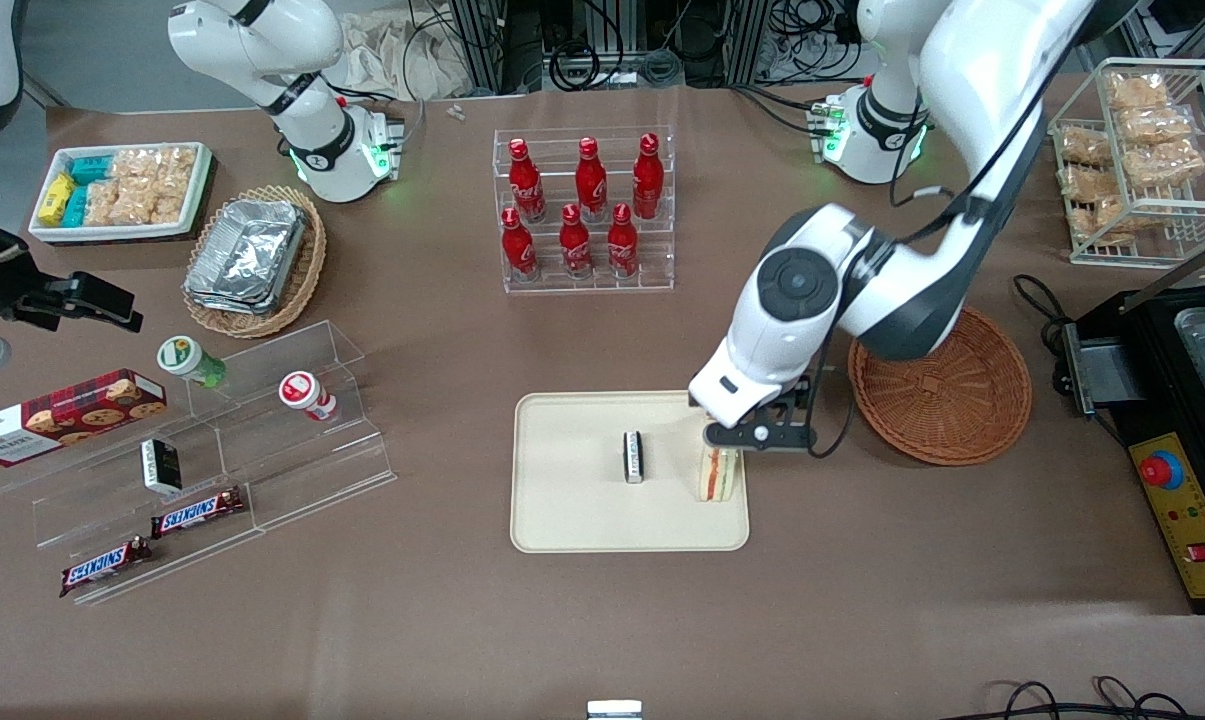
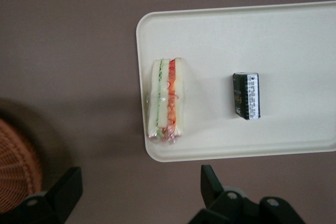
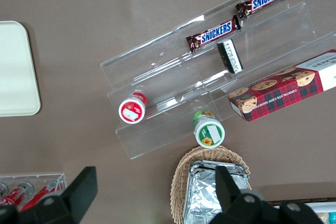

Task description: Place sandwich from basket to tray

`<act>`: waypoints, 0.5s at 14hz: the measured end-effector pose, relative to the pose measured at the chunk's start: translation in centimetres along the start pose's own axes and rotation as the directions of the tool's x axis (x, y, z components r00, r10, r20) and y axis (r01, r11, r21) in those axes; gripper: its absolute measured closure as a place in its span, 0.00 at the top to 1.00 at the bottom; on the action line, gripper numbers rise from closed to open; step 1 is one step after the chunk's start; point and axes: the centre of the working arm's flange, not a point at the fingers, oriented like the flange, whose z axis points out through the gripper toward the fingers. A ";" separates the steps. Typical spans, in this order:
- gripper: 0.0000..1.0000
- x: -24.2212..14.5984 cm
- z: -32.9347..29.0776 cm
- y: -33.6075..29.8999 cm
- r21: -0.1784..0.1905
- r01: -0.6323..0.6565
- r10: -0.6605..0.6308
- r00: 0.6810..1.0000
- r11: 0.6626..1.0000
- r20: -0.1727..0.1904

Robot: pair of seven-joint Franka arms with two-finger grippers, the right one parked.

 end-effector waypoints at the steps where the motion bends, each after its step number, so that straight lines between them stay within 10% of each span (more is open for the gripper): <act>1: 1.00 -0.2 -2.0 -1.2 0.009 0.005 -0.005 1.000 1.000 0.001; 7: 1.00 -1.5 -10.5 -10.3 0.043 -0.012 0.011 1.000 0.999 0.026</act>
